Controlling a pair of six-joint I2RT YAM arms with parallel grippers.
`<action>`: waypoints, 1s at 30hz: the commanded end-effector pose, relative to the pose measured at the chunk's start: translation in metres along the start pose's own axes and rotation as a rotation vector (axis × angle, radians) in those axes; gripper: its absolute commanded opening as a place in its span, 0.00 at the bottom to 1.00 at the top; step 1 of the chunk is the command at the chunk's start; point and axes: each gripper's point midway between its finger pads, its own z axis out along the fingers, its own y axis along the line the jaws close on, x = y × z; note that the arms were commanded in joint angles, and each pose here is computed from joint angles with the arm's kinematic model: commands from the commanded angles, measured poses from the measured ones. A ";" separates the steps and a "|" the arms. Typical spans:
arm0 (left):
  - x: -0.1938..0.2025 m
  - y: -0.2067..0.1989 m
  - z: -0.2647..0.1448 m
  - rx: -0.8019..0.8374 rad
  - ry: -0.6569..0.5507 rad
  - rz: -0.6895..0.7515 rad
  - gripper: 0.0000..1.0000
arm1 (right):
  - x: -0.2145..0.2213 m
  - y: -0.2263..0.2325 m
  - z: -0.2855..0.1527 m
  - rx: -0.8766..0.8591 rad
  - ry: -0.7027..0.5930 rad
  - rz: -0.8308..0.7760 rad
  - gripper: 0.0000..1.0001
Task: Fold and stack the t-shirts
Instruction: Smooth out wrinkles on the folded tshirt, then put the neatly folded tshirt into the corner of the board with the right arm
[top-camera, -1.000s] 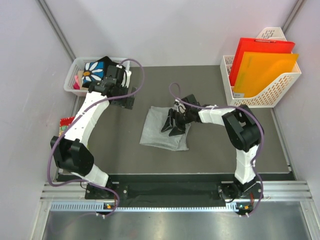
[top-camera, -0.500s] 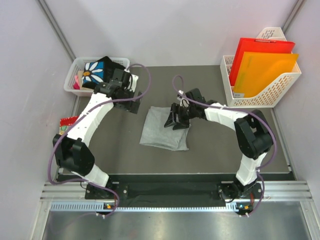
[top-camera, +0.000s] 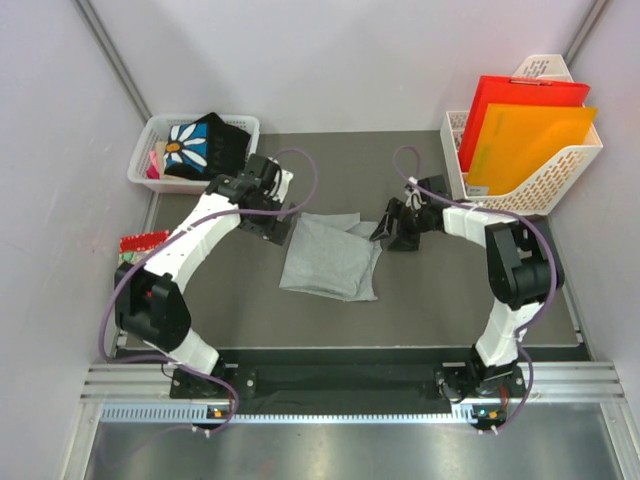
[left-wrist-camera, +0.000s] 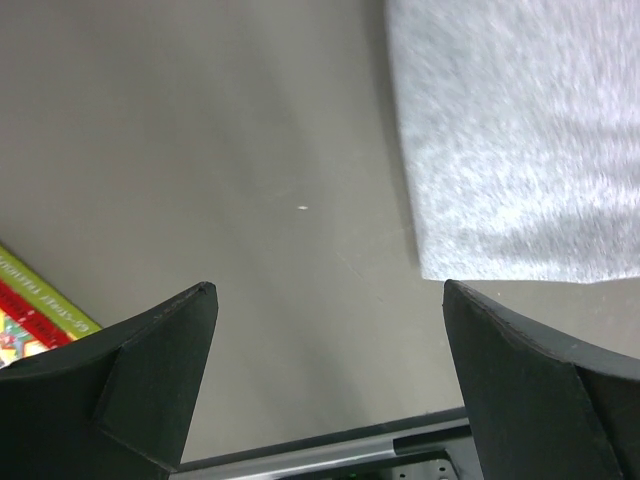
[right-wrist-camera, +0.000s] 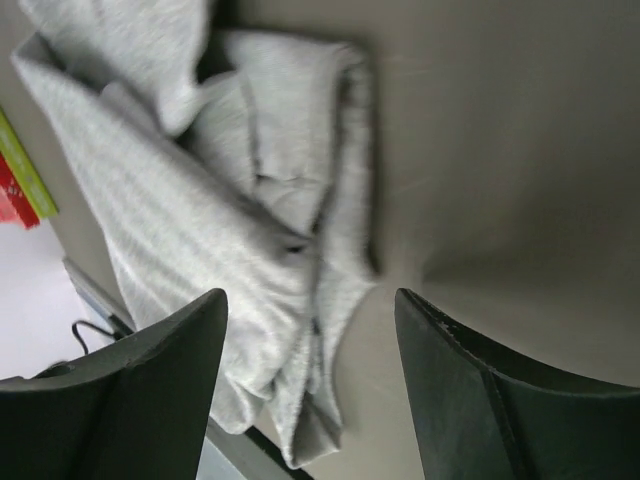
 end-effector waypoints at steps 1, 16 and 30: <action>0.001 -0.015 0.018 0.008 0.014 0.045 0.99 | -0.020 0.000 -0.014 -0.035 -0.083 -0.032 0.68; -0.001 -0.058 0.070 0.039 0.038 0.123 0.99 | -0.001 -0.002 0.041 -0.107 0.019 -0.033 0.69; 0.018 -0.085 0.135 0.038 0.142 0.176 0.99 | 0.038 0.000 0.067 -0.120 0.086 -0.023 0.23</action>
